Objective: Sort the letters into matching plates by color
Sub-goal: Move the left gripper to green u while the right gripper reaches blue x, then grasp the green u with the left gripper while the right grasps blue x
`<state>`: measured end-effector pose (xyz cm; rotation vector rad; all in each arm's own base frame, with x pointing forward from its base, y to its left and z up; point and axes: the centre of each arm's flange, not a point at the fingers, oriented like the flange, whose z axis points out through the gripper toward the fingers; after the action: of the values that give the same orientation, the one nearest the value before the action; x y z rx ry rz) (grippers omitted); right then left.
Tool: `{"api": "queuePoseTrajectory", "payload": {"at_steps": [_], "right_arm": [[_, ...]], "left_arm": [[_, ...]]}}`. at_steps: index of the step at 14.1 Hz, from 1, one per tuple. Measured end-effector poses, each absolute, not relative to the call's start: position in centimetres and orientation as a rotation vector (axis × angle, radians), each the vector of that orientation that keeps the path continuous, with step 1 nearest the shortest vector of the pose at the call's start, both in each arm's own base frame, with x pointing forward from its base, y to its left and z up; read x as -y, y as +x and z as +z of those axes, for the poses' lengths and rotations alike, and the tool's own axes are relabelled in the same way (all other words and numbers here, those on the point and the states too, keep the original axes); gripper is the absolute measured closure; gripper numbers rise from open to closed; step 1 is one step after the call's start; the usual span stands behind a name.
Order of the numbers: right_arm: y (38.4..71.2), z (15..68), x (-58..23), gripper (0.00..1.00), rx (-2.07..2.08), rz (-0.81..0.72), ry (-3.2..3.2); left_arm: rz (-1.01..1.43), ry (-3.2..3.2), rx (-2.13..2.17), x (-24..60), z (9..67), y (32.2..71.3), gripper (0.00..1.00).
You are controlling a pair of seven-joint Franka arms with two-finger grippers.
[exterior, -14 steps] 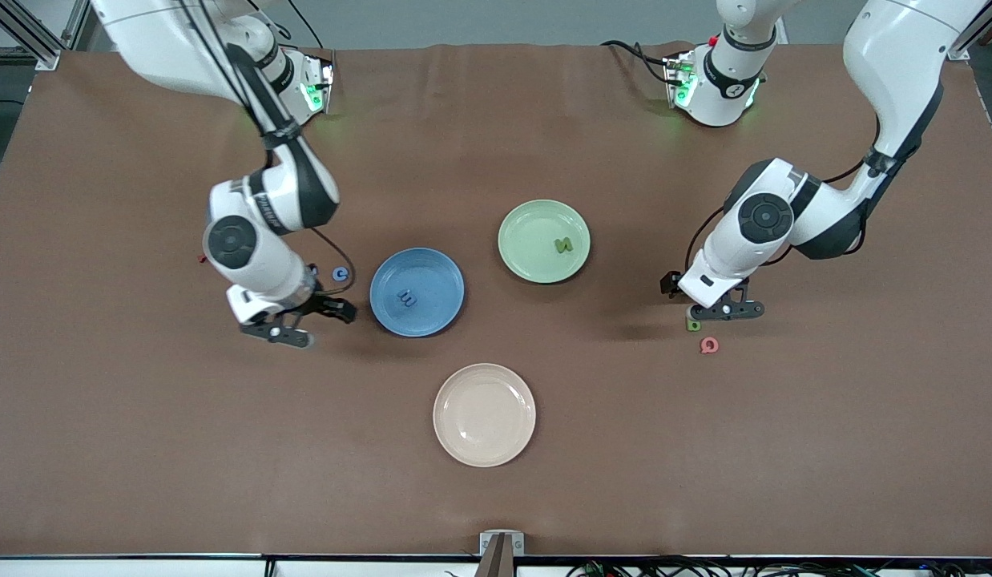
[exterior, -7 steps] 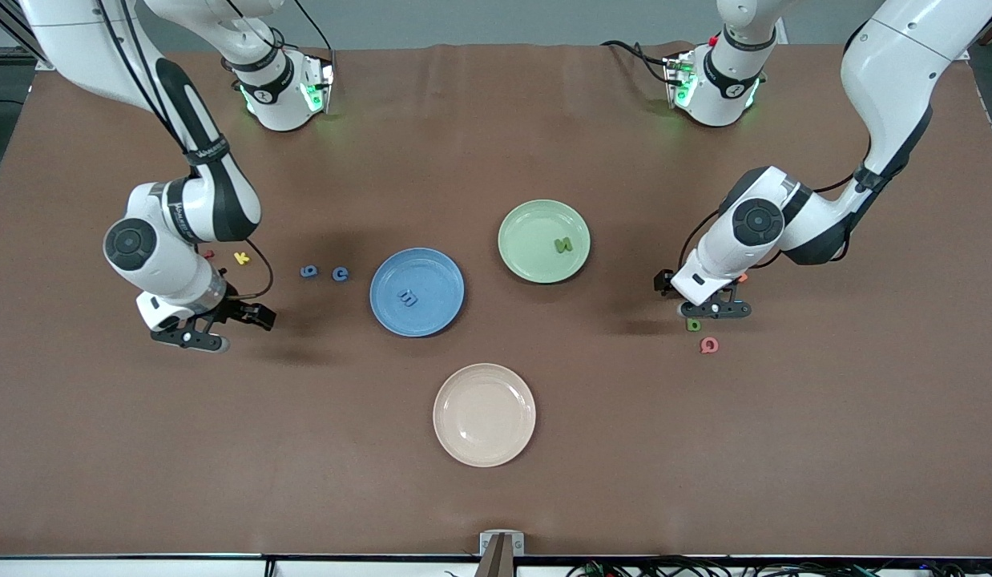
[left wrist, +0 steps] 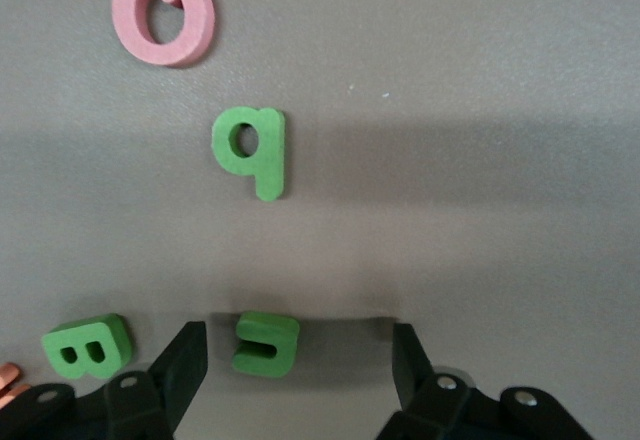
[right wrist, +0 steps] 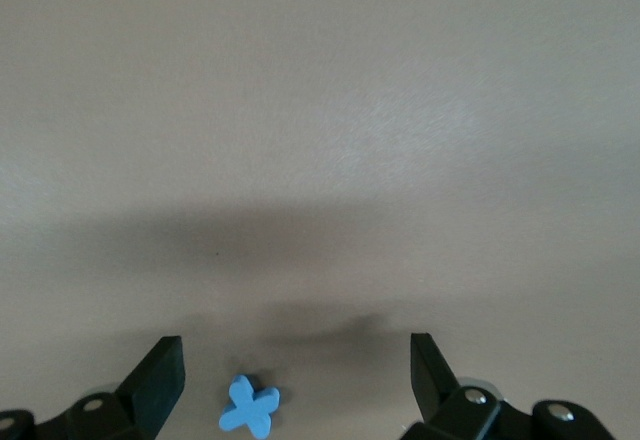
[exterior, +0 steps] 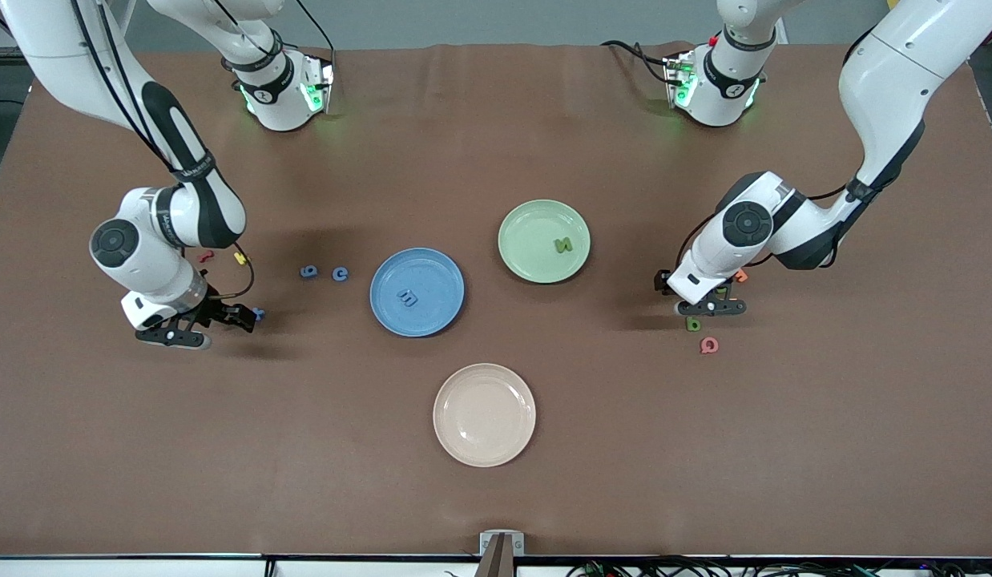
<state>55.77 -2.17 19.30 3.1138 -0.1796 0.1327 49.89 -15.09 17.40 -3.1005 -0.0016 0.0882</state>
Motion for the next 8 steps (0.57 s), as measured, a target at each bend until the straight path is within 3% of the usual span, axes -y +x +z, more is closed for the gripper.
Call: {"api": "queuePoseTrajectory", "payload": {"at_steps": [2, 5, 7, 8], "right_arm": [[55.3, 17.8, 1.5, 0.0, 0.164, 0.109, 3.12], [54.9, 16.8, 0.1, 0.0, 0.143, 0.08, 3.126], [54.6, 16.6, -1.1, 0.0, 0.157, 0.067, 3.127], [54.5, 16.5, -1.7, 0.0, 0.159, 0.059, 3.127]], "left_arm": [[0.094, -3.102, 0.005, 15.1, 17.2, 49.8, 0.28], [0.09, -3.105, 0.012, 15.0, 17.2, 49.9, 0.35], [0.084, -3.105, 0.015, 15.0, 17.4, 49.9, 0.49], [0.084, -3.105, 0.016, 15.0, 17.3, 49.9, 0.49]]}}
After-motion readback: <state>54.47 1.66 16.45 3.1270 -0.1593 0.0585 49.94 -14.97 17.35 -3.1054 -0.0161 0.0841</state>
